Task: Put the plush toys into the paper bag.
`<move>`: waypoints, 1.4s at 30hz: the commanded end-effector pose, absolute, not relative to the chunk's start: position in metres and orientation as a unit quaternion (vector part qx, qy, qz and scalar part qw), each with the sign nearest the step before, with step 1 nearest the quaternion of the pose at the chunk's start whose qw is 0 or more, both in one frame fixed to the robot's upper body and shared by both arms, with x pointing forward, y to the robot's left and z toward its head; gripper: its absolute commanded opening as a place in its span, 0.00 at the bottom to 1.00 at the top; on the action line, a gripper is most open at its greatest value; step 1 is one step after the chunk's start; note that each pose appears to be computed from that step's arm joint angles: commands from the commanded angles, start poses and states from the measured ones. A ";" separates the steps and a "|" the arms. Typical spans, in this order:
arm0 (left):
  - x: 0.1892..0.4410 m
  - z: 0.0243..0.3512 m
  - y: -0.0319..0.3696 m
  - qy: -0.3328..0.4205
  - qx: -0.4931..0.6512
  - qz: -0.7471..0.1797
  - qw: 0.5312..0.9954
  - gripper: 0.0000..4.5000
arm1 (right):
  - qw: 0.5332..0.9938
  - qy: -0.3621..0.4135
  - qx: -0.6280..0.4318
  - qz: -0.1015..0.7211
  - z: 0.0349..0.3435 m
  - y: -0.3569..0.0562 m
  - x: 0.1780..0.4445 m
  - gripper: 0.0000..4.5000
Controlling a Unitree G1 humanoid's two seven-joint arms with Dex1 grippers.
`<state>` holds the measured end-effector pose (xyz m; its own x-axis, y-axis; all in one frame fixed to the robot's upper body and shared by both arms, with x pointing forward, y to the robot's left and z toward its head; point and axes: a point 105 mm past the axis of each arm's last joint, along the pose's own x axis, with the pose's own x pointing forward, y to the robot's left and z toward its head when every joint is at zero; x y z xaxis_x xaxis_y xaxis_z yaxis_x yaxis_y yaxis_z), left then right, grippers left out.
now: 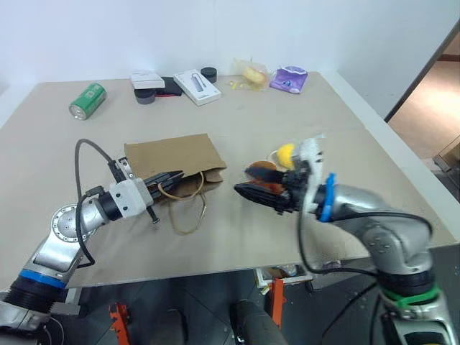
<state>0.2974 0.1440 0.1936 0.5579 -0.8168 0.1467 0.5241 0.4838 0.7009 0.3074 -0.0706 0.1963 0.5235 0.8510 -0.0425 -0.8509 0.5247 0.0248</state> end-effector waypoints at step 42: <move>0.307 0.315 0.158 -0.344 0.083 -0.224 0.908 0.00 | 0.907 0.147 -0.024 0.394 0.107 0.002 0.370 0.01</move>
<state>0.3174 0.1614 0.3095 0.6957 -0.4463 0.5629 0.3475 0.8949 0.2801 0.3678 0.0087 0.1075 0.6288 0.7172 -0.3004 -0.7322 0.6762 0.0817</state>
